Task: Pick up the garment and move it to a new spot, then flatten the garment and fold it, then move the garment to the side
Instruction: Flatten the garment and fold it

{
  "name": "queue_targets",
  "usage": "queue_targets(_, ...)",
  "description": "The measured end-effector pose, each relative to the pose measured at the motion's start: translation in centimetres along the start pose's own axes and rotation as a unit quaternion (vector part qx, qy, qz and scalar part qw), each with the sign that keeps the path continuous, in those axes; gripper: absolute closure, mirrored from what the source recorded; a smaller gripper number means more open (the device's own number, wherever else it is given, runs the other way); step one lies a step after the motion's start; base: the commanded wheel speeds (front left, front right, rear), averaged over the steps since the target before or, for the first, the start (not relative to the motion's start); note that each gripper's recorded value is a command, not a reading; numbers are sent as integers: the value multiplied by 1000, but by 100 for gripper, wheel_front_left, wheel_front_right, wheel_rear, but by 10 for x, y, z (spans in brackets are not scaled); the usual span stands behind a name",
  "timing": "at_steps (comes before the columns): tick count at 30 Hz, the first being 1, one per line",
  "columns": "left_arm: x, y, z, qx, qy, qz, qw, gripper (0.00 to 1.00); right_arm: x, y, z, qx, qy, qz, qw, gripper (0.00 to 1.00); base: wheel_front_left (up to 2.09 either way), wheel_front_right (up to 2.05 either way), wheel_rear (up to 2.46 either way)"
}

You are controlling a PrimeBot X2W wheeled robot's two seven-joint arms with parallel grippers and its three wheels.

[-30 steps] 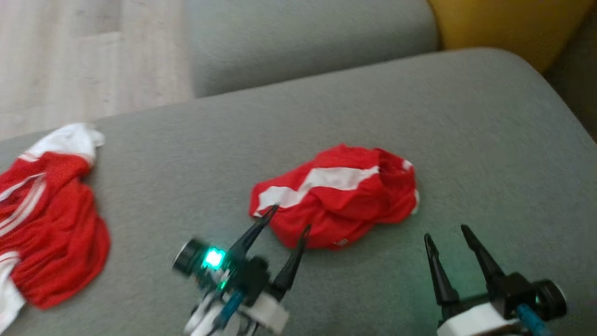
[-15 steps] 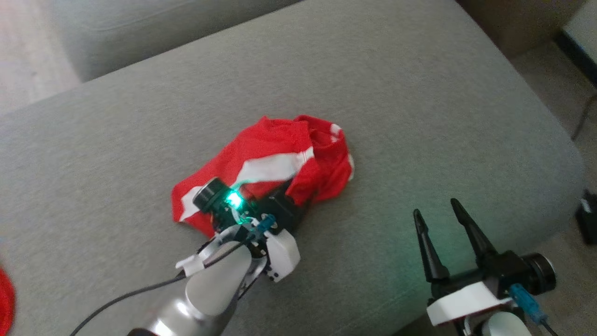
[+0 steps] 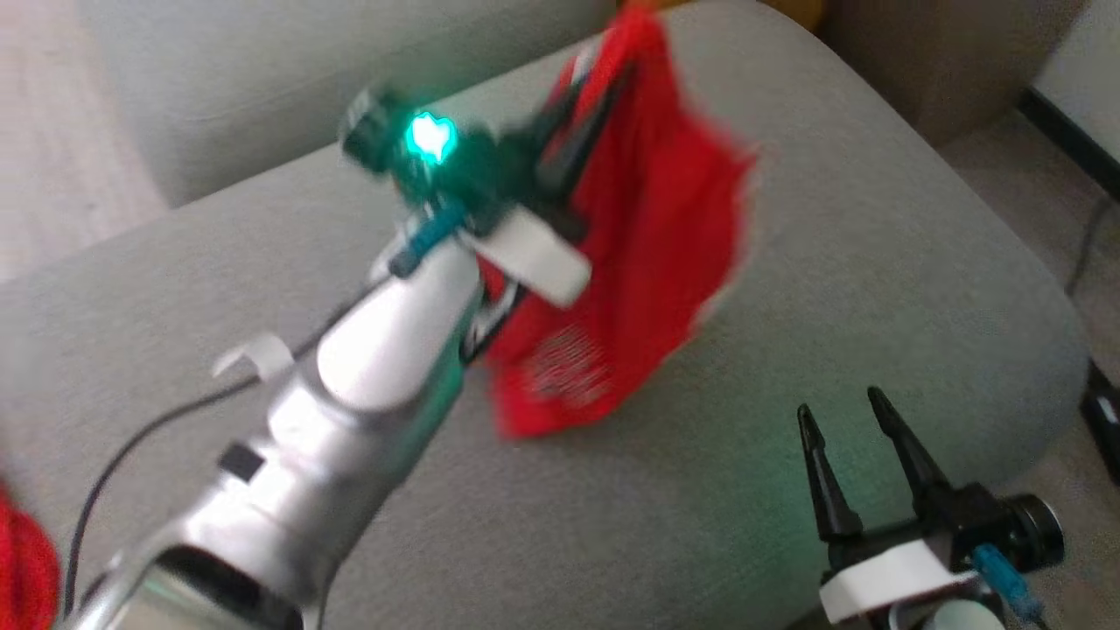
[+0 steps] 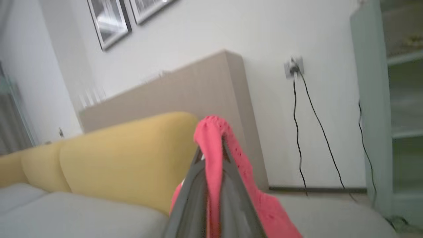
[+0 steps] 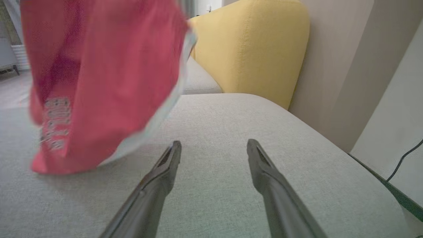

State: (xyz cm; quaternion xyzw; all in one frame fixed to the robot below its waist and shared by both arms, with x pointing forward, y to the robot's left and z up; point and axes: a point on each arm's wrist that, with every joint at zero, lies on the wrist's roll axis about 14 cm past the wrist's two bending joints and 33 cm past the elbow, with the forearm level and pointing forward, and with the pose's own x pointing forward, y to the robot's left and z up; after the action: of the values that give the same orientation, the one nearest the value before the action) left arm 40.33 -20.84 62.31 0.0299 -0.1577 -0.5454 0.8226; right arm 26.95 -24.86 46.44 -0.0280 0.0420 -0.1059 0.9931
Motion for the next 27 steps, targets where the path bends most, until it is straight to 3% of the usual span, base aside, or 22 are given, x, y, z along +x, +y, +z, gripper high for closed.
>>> queue_targets(4, -8, 47, 90, 10, -111, 80, 991, 100, 4, 19, -1, -1, -3, 35, 999, 0, 0, 0, 0)
queue_targets(6, -28, 61, 89, -2, -111, 111, 988, 100, 9, 28, 1, -1, -6, 52, 999, 0, 0, 0, 0)
queue_targets(10, -111, 70, -9, -77, 3, 198, 977, 100, 21, 49, 5, -2, -12, 87, 996, 0, 0, 0, 0)
queue_targets(13, -204, 38, -101, -146, 132, 261, 945, 100, 30, 63, 7, -4, -16, 112, 994, 0, 0, 0, 0)
queue_targets(15, -255, 13, -135, -180, 191, 293, 919, 100, 35, 74, 10, -5, -20, 130, 991, 0, 0, 0, 0)
queue_targets(19, -296, 1, -150, -191, 224, 334, 895, 100, 42, 91, 9, -12, -19, 156, 987, 0, 0, 0, 0)
queue_targets(24, -308, 23, -131, -169, 193, 386, 886, 100, 46, 103, 11, -15, -22, 175, 984, 0, 0, 0, 0)
queue_targets(25, -312, 28, -126, -159, 187, 399, 884, 81, 45, 105, 11, -16, -23, 179, 984, 0, 0, 0, 0)
queue_targets(26, -315, 33, -119, -148, 178, 413, 881, 0, 44, 106, 11, -16, -22, 181, 983, 0, 0, 0, 0)
queue_targets(27, -320, 39, -112, -138, 170, 430, 876, 0, 43, 107, 10, -16, -21, 184, 983, 0, 0, 0, 0)
